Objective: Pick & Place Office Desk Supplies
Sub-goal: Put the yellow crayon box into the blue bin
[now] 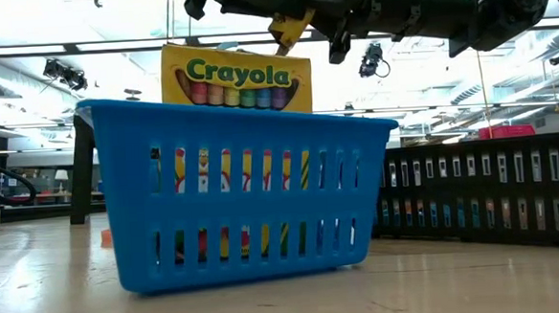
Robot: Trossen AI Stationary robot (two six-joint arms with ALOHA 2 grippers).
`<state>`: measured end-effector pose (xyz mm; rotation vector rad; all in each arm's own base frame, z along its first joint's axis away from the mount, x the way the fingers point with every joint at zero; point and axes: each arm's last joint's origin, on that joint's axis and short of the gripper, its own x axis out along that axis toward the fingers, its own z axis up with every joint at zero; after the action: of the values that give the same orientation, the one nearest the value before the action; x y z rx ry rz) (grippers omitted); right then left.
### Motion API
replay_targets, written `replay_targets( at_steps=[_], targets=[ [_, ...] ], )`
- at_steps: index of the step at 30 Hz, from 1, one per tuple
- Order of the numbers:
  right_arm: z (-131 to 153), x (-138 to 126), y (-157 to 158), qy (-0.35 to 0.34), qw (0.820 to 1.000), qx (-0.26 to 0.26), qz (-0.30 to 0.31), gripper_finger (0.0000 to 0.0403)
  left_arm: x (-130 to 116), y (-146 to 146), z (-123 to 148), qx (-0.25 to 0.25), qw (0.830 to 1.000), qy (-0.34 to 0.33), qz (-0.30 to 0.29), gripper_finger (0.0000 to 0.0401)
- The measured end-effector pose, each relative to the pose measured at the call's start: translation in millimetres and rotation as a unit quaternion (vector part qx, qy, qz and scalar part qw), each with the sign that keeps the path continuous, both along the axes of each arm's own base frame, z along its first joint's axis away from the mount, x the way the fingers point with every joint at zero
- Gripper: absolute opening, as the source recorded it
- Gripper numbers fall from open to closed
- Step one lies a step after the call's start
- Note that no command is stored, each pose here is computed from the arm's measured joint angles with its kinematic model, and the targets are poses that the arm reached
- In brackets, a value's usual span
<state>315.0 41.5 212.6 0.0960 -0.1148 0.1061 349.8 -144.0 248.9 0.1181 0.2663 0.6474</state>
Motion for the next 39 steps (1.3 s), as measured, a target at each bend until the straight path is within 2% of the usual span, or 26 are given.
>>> replay_targets(
  at_steps=[11,19,27,32,35,39],
  targets=[
    [0,0,1,0.000,1.000,-0.013,0.012,0.0040,-3,-7,-1,0.011,1.000,0.011,-0.010,0.0031],
    [2,-2,17,-0.016,0.997,-0.074,0.026,0.0040,-11,-24,1,0.032,0.999,0.020,-0.036,0.0031],
    [2,-3,23,-0.025,0.993,-0.103,0.058,0.0039,-23,-48,2,0.057,0.995,0.031,-0.075,0.0048],
    [-4,-4,21,-0.008,0.990,-0.115,0.079,0.0028,-28,-51,0,0.076,0.994,0.043,-0.064,0.0048],
    [-5,-4,20,-0.005,0.990,-0.118,0.083,0.0028,-30,-51,0,0.073,0.994,0.042,-0.066,0.0044],
    [-7,-3,18,0.011,0.989,-0.124,0.075,0.0028,-30,-50,0,0.074,0.995,0.042,-0.056,0.0018]
  ],
)
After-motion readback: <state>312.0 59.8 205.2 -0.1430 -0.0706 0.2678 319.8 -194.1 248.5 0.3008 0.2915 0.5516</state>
